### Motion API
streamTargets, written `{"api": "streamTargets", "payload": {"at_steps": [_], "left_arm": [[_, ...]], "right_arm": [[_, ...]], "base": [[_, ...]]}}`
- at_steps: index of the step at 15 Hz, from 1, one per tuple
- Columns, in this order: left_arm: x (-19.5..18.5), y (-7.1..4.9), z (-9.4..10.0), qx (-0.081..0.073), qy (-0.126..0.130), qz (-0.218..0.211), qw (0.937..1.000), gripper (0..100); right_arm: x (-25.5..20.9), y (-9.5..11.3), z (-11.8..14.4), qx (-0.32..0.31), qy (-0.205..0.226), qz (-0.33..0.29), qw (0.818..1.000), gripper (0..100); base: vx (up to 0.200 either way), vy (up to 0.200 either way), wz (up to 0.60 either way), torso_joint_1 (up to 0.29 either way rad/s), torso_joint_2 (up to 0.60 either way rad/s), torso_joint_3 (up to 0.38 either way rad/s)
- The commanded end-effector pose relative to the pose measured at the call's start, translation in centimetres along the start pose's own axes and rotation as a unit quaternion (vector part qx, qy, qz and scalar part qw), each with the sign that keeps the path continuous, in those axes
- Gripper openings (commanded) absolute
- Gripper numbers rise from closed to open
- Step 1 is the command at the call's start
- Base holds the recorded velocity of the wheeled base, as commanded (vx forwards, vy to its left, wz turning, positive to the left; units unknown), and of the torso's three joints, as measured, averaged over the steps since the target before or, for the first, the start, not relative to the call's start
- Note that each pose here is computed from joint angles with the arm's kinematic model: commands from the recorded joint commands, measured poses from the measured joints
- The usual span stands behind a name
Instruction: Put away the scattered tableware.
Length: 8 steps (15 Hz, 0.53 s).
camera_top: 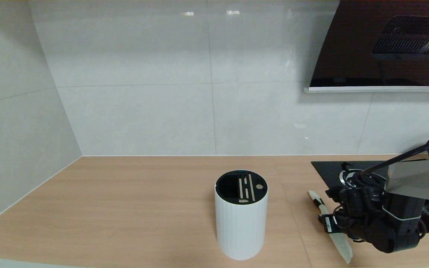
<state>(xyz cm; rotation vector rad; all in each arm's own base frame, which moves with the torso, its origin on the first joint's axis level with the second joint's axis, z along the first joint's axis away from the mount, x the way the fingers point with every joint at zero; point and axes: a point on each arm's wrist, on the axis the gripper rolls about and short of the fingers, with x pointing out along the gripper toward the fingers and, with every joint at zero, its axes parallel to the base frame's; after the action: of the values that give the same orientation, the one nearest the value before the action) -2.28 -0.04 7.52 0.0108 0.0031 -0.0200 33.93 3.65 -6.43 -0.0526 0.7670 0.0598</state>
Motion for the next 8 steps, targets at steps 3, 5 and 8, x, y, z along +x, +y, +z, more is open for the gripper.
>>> {"api": "streamTargets", "payload": {"at_steps": [3,5,8], "left_arm": [[0.0,0.0,0.0,-0.001,0.000,0.000,1.0000,100],[0.0,0.0,0.0,0.000,0.000,0.000,1.0000,100],[0.0,0.0,0.1,0.001,-0.005,0.005,1.0000,100]], "right_arm": [[-0.2,0.0,0.3,0.001,-0.004,-0.001,1.000,0],[-1.3,-0.1,1.5,0.007,-0.026,-0.006,1.000,0],[-5.8,0.1,4.8,0.034,-0.093,-0.007,0.995,0]], "base": [[0.000,0.000,0.00,0.000,0.00,0.000],[0.000,0.000,0.00,0.000,0.00,0.000],[0.000,0.000,0.00,0.000,0.00,0.000]]}}
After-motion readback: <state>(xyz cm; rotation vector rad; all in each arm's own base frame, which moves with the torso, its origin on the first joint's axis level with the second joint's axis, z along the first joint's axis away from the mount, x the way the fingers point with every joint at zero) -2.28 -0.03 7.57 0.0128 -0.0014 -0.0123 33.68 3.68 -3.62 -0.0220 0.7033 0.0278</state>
